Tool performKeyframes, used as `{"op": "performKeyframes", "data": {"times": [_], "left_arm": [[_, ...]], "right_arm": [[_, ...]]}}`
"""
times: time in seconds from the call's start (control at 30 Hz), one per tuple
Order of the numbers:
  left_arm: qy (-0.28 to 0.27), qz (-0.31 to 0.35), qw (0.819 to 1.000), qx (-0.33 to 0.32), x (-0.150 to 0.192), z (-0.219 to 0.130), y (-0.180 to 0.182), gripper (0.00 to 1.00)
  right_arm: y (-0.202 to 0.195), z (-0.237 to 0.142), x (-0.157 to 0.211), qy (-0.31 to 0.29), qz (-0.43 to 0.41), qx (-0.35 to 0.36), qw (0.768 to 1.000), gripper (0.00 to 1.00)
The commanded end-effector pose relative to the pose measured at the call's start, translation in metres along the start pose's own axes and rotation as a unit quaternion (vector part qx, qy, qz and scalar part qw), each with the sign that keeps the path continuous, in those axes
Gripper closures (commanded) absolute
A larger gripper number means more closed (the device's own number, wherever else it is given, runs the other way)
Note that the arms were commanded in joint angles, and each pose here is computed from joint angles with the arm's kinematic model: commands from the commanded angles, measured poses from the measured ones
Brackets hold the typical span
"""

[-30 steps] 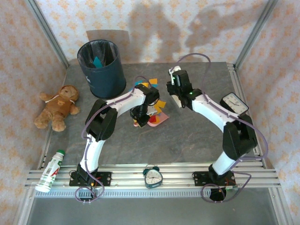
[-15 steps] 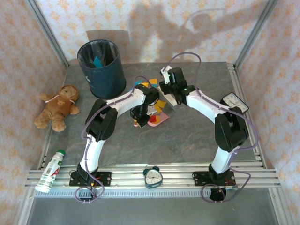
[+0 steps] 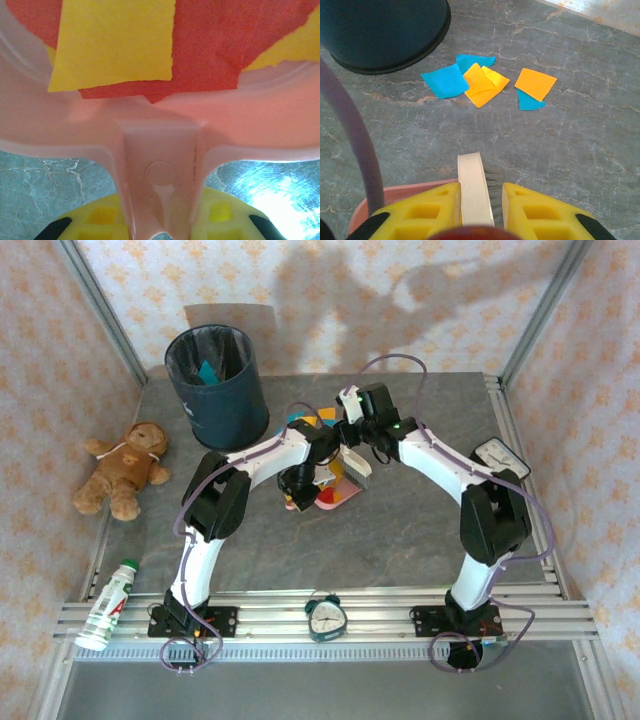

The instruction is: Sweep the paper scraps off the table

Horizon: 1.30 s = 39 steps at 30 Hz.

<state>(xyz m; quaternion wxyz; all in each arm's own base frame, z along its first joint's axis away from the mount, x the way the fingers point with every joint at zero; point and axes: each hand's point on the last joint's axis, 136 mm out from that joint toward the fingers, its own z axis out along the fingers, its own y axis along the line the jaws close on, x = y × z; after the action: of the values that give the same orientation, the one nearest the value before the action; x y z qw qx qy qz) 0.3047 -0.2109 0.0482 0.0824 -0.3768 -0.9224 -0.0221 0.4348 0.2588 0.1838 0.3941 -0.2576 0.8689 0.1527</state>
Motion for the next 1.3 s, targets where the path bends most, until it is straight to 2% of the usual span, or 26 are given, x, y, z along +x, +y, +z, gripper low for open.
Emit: {"op": "performKeyframes", "data": {"times": [0.0,0.3,0.5,0.63,0.97,1.1,1.13,1.27], "left_arm": [[-0.025,-0.004,1.0,-0.014,-0.004,-0.016,0.005,1.0],[-0.028,-0.006,0.999,-0.019,-0.005,-0.017,0.007,1.0],[-0.04,-0.01,0.999,-0.025,-0.006,-0.021,0.008,1.0],[-0.061,-0.013,0.998,-0.029,-0.009,-0.027,0.009,1.0],[-0.135,-0.039,0.989,-0.05,-0.018,-0.052,0.022,1.0],[-0.176,-0.047,0.983,-0.031,-0.023,-0.065,0.02,1.0],[-0.198,-0.052,0.978,-0.027,-0.023,-0.077,0.02,1.0],[-0.238,-0.072,0.969,0.006,-0.027,-0.097,0.02,1.0]], "right_arm": [[0.01,-0.023,-0.003,0.004,0.009,-0.01,1.0,1.0],[0.011,-0.045,-0.013,-0.013,0.014,-0.004,1.0,1.0],[-0.006,-0.061,-0.025,-0.044,0.031,0.051,0.997,1.0],[-0.027,-0.078,-0.031,-0.071,0.047,0.116,0.99,1.0],[-0.065,-0.13,-0.024,-0.14,0.1,0.217,0.961,1.0],[-0.079,-0.145,-0.012,-0.156,0.118,0.25,0.948,1.0],[-0.082,-0.148,-0.008,-0.155,0.122,0.256,0.946,1.0],[-0.084,-0.153,0.001,-0.148,0.117,0.262,0.947,1.0]]}}
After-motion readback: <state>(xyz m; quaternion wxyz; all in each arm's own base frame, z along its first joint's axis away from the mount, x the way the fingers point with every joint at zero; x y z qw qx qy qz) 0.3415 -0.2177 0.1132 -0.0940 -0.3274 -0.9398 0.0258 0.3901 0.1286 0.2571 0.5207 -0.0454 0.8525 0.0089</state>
